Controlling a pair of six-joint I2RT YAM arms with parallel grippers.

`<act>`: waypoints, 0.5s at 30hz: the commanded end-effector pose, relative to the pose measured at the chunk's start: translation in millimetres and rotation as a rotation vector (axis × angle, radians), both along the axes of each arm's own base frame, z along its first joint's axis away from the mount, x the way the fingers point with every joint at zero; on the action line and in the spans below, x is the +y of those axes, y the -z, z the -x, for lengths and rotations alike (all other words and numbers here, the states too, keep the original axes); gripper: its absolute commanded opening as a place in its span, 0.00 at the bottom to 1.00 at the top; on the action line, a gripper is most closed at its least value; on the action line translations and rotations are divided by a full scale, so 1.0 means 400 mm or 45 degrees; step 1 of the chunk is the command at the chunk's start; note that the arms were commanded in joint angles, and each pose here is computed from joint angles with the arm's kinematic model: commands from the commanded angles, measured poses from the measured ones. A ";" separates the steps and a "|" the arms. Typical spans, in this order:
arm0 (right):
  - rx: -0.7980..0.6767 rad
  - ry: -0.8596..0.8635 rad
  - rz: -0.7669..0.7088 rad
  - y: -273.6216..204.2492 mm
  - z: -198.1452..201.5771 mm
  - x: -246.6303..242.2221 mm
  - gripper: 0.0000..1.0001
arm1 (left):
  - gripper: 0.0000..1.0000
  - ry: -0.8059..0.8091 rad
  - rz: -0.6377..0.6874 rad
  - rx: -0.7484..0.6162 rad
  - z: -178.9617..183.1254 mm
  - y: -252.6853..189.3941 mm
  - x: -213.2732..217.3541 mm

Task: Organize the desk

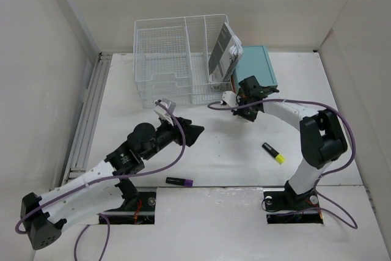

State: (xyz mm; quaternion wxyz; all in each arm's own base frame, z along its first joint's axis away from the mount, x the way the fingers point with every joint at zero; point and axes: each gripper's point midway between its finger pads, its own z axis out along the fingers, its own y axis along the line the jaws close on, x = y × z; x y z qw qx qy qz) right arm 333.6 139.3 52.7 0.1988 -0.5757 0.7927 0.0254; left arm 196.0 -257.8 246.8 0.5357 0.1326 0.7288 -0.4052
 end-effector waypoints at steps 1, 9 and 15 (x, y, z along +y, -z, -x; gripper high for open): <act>-0.299 0.184 0.013 -0.091 -0.141 0.005 0.05 | 0.59 -0.005 0.049 0.017 0.015 -0.009 0.012; -0.533 0.302 0.137 -0.114 -0.216 -0.012 0.05 | 0.62 -0.006 0.057 0.025 0.018 -0.005 0.014; -0.687 0.316 0.268 -0.117 -0.250 -0.031 0.07 | 0.62 0.005 0.048 0.033 0.024 0.011 0.015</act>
